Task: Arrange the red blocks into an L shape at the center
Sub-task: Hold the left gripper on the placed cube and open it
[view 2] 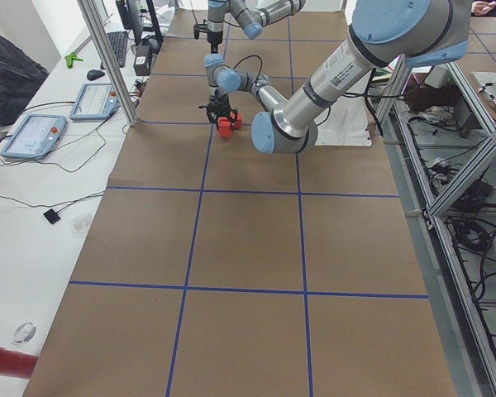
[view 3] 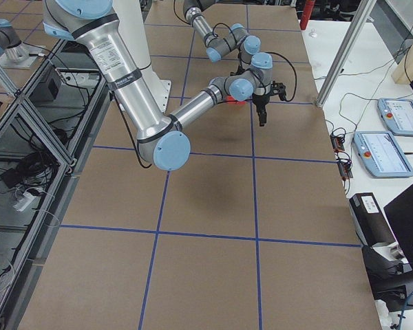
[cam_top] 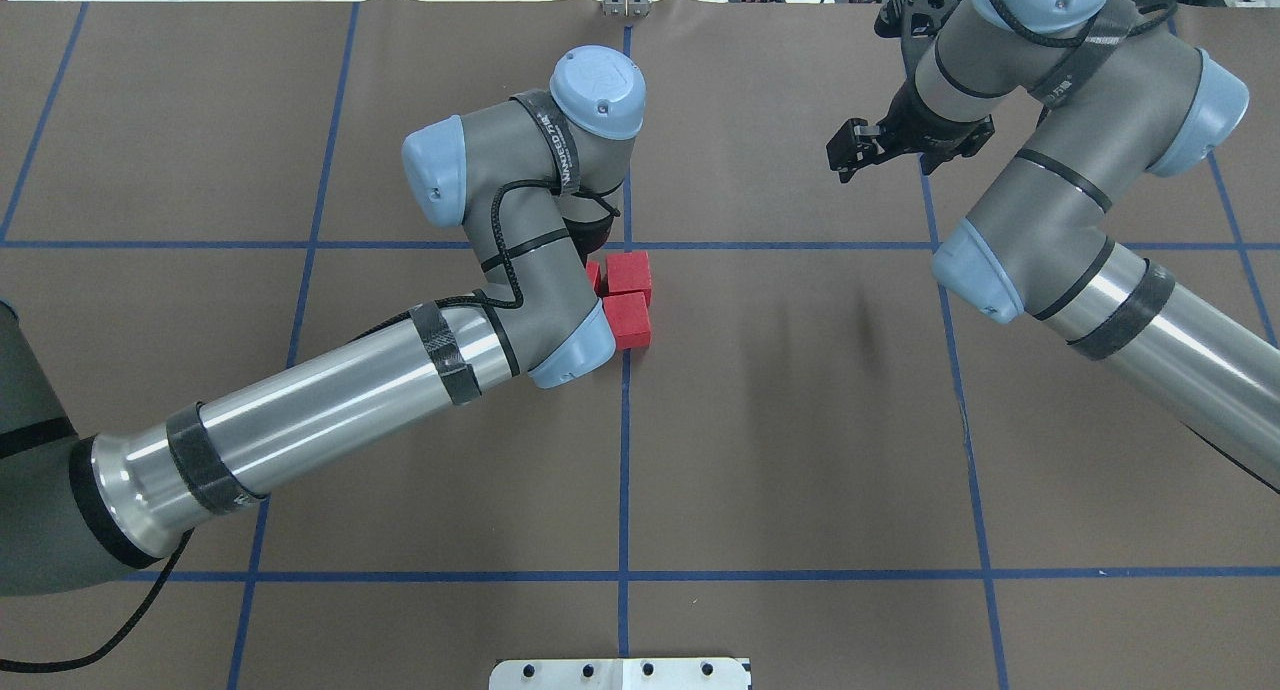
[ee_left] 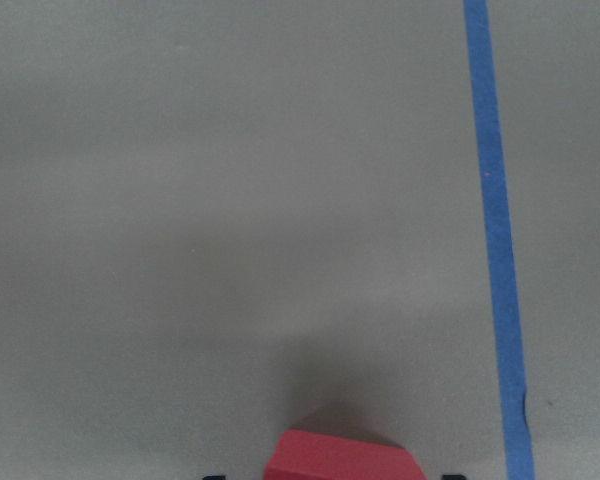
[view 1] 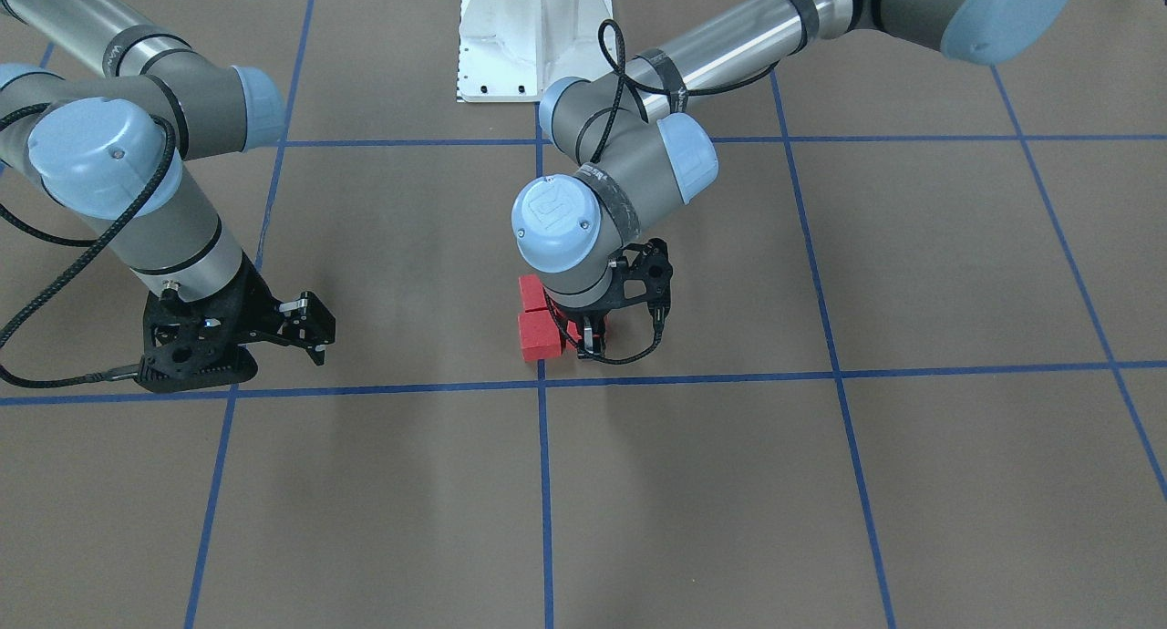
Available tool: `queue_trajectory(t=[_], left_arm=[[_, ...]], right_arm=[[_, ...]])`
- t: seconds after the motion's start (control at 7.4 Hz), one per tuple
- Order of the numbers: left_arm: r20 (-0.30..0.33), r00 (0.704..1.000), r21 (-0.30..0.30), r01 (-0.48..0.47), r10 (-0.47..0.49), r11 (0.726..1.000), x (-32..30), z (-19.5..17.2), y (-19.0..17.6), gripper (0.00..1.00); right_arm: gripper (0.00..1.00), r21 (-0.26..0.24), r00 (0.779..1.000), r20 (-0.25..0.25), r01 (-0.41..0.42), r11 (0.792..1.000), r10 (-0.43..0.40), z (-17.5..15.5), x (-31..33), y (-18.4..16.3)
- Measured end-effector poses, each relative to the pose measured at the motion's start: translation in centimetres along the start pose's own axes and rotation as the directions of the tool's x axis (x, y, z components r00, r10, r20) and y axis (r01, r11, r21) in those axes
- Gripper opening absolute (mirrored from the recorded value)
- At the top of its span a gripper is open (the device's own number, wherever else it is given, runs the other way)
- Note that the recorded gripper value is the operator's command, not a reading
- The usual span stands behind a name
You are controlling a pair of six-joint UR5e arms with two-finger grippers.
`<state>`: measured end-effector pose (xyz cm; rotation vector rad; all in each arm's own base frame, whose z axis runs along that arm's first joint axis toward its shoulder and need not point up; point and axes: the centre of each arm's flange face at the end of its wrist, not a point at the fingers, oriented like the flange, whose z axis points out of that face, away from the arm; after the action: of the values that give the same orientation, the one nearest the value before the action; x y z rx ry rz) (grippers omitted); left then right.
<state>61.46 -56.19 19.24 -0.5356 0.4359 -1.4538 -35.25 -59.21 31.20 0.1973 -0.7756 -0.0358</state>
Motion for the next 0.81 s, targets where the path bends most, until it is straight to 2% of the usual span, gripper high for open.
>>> queue_trajectory(t=[0.81], left_arm=[[-0.002, 1.000, -0.005, 0.001, -0.001, 1.000, -0.02, -0.41, 0.13, 0.47]], right_arm=[[0.99, 0.000, 1.000, 0.001, 0.000, 1.000, 0.000, 0.00, -0.11, 0.02]])
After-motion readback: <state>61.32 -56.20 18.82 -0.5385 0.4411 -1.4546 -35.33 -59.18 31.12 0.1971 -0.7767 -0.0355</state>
